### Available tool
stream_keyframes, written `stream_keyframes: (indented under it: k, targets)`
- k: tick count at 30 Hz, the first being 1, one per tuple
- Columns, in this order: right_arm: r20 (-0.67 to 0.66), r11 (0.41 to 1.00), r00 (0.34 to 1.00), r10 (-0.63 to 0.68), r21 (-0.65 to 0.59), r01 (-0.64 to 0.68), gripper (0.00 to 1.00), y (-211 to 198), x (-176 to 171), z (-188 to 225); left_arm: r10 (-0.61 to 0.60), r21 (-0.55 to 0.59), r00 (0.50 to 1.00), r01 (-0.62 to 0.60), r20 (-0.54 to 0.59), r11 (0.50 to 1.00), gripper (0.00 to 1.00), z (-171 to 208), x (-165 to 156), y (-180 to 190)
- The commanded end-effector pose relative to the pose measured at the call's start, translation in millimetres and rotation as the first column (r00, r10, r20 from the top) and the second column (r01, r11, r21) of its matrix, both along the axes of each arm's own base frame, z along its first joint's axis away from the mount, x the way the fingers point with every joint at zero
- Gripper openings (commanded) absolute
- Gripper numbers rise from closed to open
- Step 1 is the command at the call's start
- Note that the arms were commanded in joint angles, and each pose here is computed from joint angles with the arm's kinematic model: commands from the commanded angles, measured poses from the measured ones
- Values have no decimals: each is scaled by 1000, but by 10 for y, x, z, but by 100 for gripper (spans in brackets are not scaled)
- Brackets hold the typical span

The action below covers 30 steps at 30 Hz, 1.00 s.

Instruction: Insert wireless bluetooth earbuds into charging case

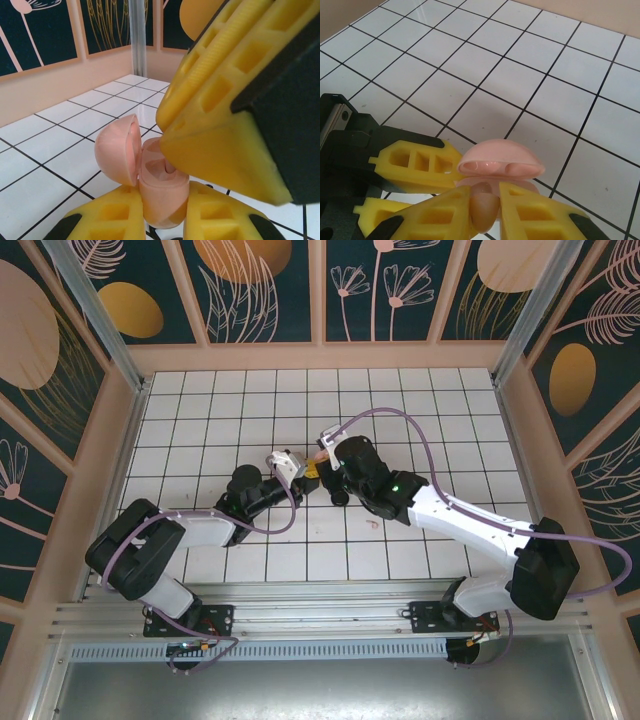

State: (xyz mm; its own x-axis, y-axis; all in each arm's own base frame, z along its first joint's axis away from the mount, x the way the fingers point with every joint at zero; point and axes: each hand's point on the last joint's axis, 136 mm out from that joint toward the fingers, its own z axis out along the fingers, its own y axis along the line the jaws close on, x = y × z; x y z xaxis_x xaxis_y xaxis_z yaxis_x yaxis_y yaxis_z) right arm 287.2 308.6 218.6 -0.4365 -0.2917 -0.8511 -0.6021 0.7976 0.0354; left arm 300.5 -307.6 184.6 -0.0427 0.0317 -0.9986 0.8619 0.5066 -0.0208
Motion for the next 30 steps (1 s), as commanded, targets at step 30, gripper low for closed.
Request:
stream_keyframes:
  k: [30]
  targets:
    - [-122, 957, 990, 71, 289, -33, 38, -88, 37, 76, -22, -111, 996, 31, 82, 993, 13, 368, -34, -29]
